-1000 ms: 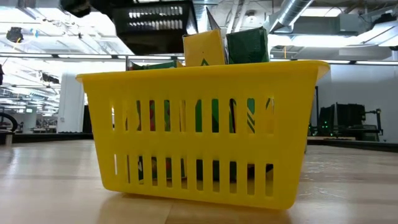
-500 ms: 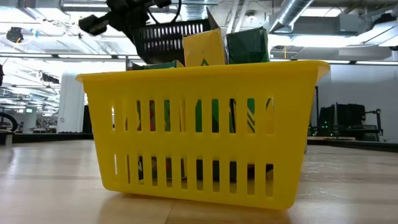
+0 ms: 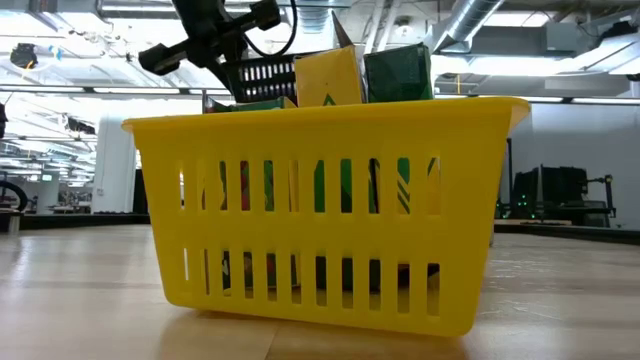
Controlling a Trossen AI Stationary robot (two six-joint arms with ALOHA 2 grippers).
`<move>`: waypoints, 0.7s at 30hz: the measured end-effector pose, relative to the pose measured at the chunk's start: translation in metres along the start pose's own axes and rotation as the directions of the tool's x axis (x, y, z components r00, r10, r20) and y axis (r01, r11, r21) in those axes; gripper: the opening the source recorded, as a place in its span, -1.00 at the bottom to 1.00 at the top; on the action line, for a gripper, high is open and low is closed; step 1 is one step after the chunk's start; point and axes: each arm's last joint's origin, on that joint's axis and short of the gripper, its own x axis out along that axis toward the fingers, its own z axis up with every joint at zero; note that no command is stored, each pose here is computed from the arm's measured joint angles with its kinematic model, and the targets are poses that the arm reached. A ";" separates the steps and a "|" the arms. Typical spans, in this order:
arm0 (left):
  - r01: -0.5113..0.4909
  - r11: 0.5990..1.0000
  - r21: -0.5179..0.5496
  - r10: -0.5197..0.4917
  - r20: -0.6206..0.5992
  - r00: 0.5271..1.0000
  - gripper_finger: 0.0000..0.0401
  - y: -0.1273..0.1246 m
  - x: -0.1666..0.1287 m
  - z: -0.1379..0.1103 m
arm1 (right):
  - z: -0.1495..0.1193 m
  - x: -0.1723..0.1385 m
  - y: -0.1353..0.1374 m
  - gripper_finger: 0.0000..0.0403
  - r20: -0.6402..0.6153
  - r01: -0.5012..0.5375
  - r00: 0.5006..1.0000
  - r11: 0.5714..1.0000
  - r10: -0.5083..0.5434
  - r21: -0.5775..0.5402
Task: Pick & Place Office Desk Supplies
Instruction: Put the black bin on the shelf
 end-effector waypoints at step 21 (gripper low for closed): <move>0.030 0.998 0.059 -0.029 -0.023 0.999 -0.90 -0.006 0.007 -0.001 | -0.002 -0.002 0.000 -0.29 -0.026 -0.010 1.000 0.999 0.009 -0.035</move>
